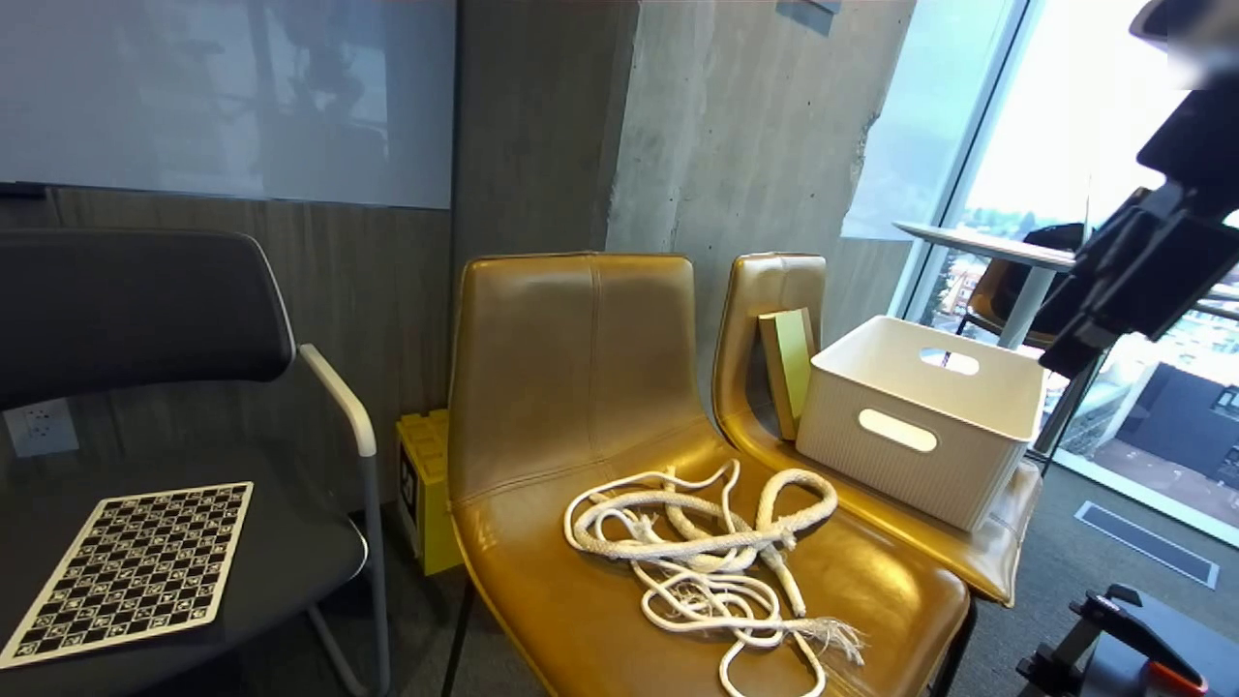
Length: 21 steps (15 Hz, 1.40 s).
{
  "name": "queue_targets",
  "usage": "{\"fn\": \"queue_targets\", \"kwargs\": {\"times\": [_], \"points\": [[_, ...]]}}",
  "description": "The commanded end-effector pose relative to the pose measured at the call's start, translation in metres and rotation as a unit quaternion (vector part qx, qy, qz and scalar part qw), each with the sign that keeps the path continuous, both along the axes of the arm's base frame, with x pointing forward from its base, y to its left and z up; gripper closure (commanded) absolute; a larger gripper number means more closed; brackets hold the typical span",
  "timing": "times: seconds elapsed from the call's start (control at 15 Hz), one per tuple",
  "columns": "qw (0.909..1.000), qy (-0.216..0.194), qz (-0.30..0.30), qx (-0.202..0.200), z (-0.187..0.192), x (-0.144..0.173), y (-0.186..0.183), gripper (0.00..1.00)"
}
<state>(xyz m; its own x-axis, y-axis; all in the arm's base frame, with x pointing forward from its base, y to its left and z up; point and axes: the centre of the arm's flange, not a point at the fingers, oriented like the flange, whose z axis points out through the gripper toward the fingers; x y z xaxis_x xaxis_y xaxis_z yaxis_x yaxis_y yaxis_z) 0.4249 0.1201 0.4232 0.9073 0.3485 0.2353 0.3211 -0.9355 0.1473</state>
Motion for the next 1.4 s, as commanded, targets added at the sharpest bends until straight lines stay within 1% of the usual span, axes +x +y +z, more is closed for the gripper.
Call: {"fn": "queue_targets", "kwargs": {"times": [0.0,0.2,0.4,0.53,0.73,1.0,1.2,1.33], "points": [[0.9979,0.003,0.042,-0.049,-0.005,0.069,0.042,0.0],[0.9912,0.011,0.091,-0.096,-0.027,0.104,0.055,0.0],[0.98,0.02,0.135,-0.145,-0.07,0.138,0.061,0.0],[0.9727,0.027,0.162,-0.164,-0.094,0.154,0.07,0.0],[0.9658,0.042,0.185,-0.177,-0.134,0.173,0.088,0.0],[0.9575,0.06,0.208,-0.19,-0.184,0.187,0.11,0.0],[0.9567,0.075,0.205,-0.193,-0.21,0.215,0.115,0.0],[0.9587,0.08,0.195,-0.191,-0.212,0.238,0.114,0.0]]}}
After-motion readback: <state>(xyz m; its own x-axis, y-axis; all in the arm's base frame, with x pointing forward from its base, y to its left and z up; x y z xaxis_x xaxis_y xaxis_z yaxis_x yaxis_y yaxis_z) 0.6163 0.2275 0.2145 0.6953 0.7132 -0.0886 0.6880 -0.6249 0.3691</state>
